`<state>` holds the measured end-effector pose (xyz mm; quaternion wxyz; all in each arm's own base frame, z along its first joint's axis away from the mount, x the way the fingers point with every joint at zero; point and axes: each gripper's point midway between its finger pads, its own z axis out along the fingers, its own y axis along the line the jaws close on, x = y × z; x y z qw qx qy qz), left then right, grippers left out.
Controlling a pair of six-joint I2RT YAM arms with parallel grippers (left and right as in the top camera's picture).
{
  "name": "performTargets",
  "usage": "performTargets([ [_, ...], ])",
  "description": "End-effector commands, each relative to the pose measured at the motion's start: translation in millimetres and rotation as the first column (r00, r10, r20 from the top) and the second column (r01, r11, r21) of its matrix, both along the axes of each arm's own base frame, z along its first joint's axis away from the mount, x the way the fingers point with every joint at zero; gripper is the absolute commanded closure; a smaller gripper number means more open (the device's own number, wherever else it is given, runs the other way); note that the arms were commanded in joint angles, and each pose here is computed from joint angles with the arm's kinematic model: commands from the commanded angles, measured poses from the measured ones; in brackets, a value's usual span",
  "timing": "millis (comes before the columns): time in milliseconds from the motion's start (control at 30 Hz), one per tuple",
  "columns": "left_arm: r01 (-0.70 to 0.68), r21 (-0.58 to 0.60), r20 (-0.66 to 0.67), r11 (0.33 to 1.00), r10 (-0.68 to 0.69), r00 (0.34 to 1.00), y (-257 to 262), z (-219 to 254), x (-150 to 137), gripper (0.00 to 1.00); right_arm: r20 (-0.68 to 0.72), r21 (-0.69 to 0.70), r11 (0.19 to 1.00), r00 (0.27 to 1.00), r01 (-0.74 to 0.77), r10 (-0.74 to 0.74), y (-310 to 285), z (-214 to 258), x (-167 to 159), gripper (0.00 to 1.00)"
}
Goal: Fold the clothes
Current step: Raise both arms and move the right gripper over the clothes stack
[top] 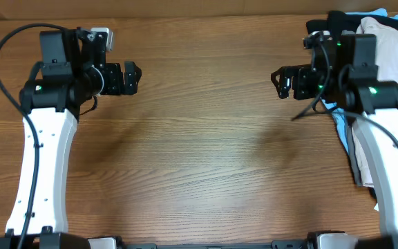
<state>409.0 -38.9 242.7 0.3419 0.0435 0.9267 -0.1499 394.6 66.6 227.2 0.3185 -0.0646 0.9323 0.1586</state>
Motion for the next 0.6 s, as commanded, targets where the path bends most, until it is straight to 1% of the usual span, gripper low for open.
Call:
performTargets([
  [0, 0.039, -0.024, 0.0, 0.999, -0.039, 0.999, -6.8, -0.6, 6.5, 0.0, -0.062, -0.03, 0.965, 0.963, 0.259, -0.261, -54.6, -16.0, 15.2, 0.03],
  [67, 0.04, -0.025, -0.009, 0.999, -0.04, 0.999, -7.1, -4.2, 7.4, 0.0, -0.098, -0.049, 0.898, 0.893, 0.437, -0.439, -98.1, -27.2, 16.4, 0.04],
  [100, 0.039, -0.025, -0.011, 0.999, -0.04, 0.999, -7.1, -4.8, 7.6, 0.0, -0.111, -0.051, 0.863, 0.856, 0.502, -0.505, -117.4, -30.6, 14.6, 0.04],
  [167, 0.039, -0.025, -0.012, 0.999, -0.039, 0.999, -7.0, -5.1, 7.7, 0.0, -0.14, -0.038, 0.766, 0.756, 0.641, -0.639, -162.3, -35.7, 6.1, 0.04],
  [200, 0.039, -0.025, -0.012, 0.999, -0.04, 0.999, -7.0, -5.1, 7.7, 0.0, -0.15, -0.031, 0.732, 0.721, 0.681, -0.677, -178.1, -37.0, 1.9, 0.04],
  [233, 0.039, -0.025, -0.012, 0.999, -0.04, 0.999, -7.0, -5.1, 7.7, 0.0, -0.161, -0.022, 0.672, 0.66, 0.741, -0.734, -203.4, -38.0, -6.4, 0.04],
  [333, 0.039, -0.025, -0.012, 0.999, -0.04, 0.999, -7.0, -5.2, 7.6, 0.0, -0.169, -0.011, 0.548, 0.538, 0.837, -0.826, -256.0, -38.2, -29.1, 0.04],
  [367, 0.039, -0.025, -0.012, 0.999, -0.039, 0.999, -7.0, -5.1, 7.7, 0.0, -0.169, -0.011, 0.481, 0.472, 0.877, -0.865, -284.1, -38.4, -45.1, 0.04],
  [400, 0.039, -0.025, -0.012, 0.999, -0.04, 0.999, -7.0, -5.1, 7.7, 0.0, -0.171, -0.013, 0.44, 0.432, 0.898, -0.886, -299.7, -38.9, -55.6, 0.04],
  [567, 0.039, -0.025, -0.011, 0.999, -0.039, 0.999, -7.0, -5.0, 7.8, 0.0, -0.191, -0.049, 0.315, 0.301, 0.948, -0.934, -344.1, -49.7, -92.3, 0.04],
])
